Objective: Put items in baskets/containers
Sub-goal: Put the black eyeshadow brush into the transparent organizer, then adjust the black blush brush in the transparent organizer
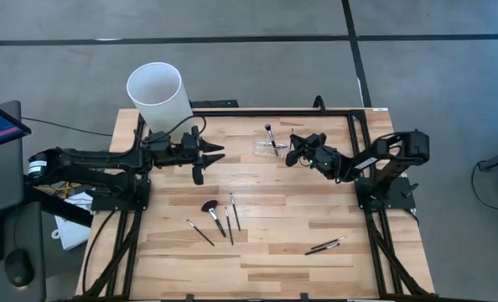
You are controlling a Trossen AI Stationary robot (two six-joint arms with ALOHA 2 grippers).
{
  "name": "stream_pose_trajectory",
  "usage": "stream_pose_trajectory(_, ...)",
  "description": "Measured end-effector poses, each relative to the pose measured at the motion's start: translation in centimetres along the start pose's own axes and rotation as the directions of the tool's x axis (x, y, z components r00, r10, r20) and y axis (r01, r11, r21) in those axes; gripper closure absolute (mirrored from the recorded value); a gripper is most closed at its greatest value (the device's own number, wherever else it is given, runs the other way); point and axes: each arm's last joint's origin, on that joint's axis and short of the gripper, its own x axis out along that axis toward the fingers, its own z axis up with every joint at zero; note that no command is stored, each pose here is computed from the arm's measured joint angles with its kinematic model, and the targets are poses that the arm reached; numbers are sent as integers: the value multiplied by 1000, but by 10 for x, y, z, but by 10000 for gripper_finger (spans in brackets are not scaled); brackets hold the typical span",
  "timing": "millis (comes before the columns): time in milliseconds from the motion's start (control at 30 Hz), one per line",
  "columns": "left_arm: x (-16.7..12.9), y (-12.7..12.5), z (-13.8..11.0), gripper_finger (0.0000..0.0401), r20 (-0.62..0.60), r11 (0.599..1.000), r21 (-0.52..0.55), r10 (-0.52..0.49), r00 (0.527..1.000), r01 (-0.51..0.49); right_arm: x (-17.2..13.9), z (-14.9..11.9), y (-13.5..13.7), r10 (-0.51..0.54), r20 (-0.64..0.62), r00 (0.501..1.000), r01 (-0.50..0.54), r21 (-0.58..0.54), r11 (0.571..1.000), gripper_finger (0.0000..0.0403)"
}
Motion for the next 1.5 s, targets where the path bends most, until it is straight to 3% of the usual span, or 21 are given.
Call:
stream_pose_trajectory(467,0,0,-3,288,-28,1000,-15,0,1000,0,-5,4,4,39,0,999,-39,6,999,356)
stream_pose_trajectory(700,0,-4,-5,288,-50,999,-38,-18,999,16,-31,13,14,96,-106,990,-92,43,995,353)
stream_pose_trajectory(900,0,-8,-5,288,-51,999,-36,-39,998,38,-39,9,9,39,-191,981,-19,106,994,353)
stream_pose_trajectory(1200,0,-8,-5,288,-50,999,-34,-39,998,37,-11,16,25,109,-252,962,-92,79,993,353)
stream_pose_trajectory(1500,0,-8,-5,288,-50,999,-34,-39,998,37,37,42,31,37,-217,976,-44,-29,999,353)
